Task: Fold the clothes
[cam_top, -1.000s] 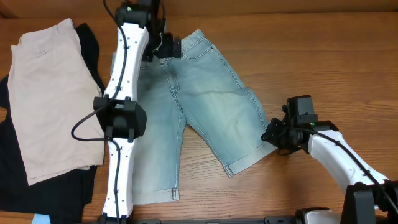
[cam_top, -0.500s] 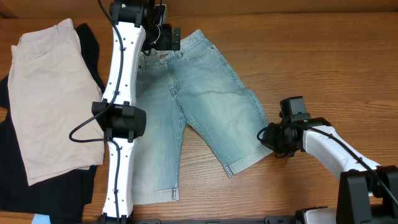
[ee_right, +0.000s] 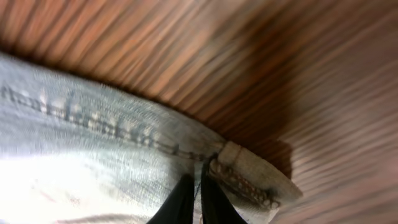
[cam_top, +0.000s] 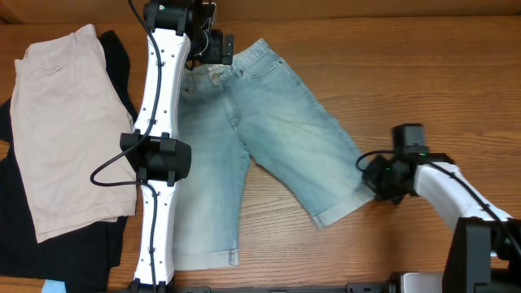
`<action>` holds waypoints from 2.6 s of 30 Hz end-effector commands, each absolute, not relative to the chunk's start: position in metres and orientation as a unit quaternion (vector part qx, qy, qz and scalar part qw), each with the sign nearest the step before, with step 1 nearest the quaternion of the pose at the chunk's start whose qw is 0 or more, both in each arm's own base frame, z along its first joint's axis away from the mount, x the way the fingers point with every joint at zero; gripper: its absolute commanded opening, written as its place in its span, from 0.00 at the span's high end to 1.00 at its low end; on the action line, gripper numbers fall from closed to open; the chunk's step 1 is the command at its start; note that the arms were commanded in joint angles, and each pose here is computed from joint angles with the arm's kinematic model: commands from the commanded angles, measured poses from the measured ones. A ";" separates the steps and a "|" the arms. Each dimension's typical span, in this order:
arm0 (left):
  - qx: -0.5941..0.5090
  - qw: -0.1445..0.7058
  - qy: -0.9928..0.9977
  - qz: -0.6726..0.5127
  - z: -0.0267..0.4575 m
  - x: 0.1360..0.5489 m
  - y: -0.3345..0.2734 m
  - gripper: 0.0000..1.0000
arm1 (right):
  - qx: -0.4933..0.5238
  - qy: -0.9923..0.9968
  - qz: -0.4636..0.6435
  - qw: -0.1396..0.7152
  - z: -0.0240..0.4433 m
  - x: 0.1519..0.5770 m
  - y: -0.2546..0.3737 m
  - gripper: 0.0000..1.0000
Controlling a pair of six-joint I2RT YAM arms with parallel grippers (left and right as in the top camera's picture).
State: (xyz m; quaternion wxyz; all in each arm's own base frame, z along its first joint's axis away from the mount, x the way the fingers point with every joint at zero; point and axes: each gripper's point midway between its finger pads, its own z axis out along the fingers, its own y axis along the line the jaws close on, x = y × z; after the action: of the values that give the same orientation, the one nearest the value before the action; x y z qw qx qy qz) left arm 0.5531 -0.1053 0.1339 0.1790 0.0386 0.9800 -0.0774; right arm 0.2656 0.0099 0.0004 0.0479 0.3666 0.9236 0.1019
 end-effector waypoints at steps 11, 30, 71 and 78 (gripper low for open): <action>0.077 0.215 0.971 -0.065 0.145 0.564 -0.113 0.00 | 0.451 0.882 0.090 0.109 0.015 0.287 -0.085 0.76; 0.412 0.121 0.902 -0.048 0.124 0.484 -0.217 0.00 | 0.292 0.920 0.179 0.193 0.201 0.330 -0.050 0.30; 0.209 0.025 0.977 0.026 -0.024 0.476 -0.202 0.00 | 0.274 0.940 0.148 0.141 0.170 0.330 -0.023 0.20; 0.049 0.069 0.996 -0.008 -0.022 0.515 -0.168 0.00 | 0.280 0.943 0.135 0.123 0.155 0.334 -0.024 0.20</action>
State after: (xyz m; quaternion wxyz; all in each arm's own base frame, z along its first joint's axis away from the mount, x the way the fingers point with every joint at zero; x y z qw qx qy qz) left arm 0.5016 -0.2177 0.0055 0.0873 0.1823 0.9792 -0.0158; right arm 0.3312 -0.0241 0.1605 0.1260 0.2751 0.9419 0.1455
